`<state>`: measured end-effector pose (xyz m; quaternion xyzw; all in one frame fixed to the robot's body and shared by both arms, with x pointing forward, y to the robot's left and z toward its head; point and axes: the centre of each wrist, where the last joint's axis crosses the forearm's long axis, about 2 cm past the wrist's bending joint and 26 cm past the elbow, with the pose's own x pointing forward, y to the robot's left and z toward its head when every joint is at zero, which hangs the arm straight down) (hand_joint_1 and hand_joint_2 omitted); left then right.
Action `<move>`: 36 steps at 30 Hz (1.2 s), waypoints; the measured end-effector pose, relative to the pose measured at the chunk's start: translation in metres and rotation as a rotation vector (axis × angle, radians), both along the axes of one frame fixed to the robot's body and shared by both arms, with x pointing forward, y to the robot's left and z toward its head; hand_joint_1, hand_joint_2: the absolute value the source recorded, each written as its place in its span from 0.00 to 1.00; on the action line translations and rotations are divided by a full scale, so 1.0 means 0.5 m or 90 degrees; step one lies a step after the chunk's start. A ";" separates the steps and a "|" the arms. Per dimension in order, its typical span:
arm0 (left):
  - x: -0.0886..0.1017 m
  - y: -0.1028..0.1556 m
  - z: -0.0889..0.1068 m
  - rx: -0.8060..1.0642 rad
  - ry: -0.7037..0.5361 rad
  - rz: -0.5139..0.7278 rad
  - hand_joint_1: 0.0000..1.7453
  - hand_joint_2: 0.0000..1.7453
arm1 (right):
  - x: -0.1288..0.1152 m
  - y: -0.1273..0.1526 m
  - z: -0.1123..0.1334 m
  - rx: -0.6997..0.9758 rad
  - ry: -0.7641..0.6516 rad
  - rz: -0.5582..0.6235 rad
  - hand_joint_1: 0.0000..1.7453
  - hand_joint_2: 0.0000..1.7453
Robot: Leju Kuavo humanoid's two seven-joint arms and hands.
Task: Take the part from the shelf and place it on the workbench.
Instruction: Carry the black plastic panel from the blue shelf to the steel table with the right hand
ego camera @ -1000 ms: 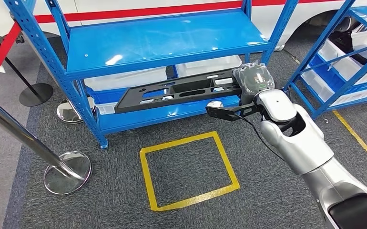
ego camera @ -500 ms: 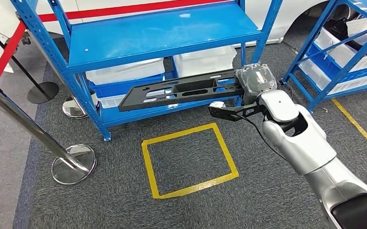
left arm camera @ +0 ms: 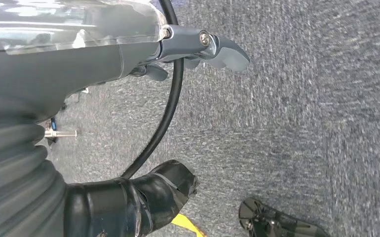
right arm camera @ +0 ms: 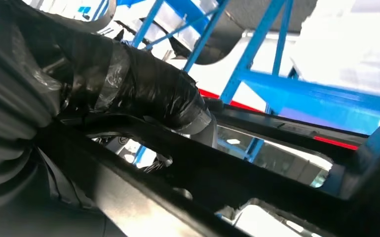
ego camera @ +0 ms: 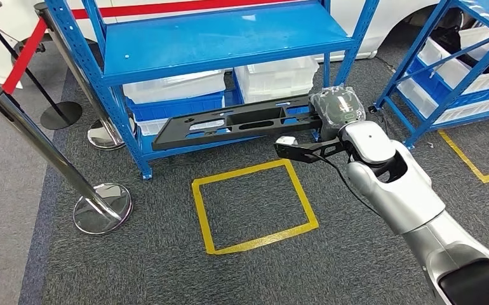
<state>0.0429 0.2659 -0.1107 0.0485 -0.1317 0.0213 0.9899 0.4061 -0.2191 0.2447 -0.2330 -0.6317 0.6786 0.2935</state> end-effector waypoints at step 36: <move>0.004 0.005 0.000 0.004 0.001 0.005 0.00 1.00 | -0.006 -0.005 -0.019 0.001 0.019 -0.010 1.00 1.00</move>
